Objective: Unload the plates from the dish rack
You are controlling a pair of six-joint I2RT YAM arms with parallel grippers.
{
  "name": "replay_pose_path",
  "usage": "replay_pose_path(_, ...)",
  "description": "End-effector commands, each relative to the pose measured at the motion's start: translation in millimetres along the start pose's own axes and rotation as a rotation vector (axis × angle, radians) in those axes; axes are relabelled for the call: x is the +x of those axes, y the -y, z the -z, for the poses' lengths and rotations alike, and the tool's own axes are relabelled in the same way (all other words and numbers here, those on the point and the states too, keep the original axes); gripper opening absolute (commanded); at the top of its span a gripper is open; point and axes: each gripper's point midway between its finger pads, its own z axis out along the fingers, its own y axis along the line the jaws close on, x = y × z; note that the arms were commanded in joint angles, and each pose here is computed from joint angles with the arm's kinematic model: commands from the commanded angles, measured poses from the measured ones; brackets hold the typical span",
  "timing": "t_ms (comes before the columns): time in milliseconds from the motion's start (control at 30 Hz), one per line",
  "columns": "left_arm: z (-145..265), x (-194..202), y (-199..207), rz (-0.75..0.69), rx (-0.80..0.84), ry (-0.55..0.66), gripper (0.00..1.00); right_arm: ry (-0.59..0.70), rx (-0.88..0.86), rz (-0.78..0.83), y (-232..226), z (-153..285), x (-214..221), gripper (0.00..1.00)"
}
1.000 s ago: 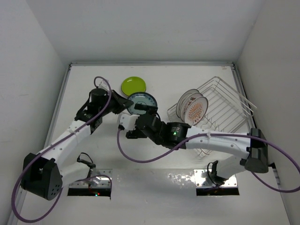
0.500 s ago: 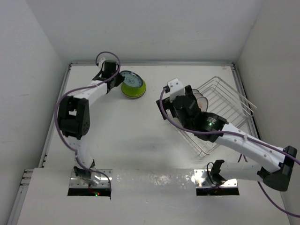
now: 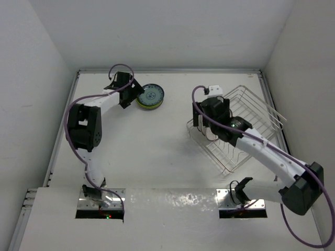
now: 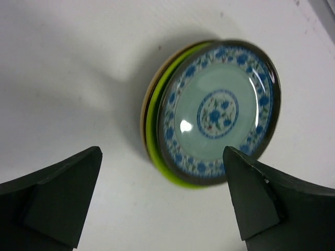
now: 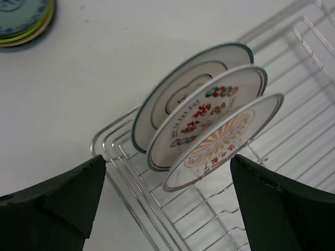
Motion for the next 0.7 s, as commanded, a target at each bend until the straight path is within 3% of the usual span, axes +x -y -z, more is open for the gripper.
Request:
replay_pose_path(0,52,2,1,-0.053,0.004,0.001,0.97,-0.026,0.003,-0.27,1,-12,-11,0.99)
replay_pose_path(167,133,-1,-8,-0.137,0.049,0.11,0.98,0.032,0.187,-0.457,27,-29,-22,0.98)
replay_pose_path(333,216,-5,-9,-0.242,0.127,0.205,0.98,0.072,0.322,-0.59,53,-45,-14,0.84)
replay_pose_path(500,258,-1,-31,-0.361,0.139,0.237,0.98,0.122,0.431,-0.636,70,-49,-6,0.69)
replay_pose_path(667,252,10,-60,-0.449,0.074,0.231,0.99,0.123,0.453,-0.634,73,-63,-3,0.56)
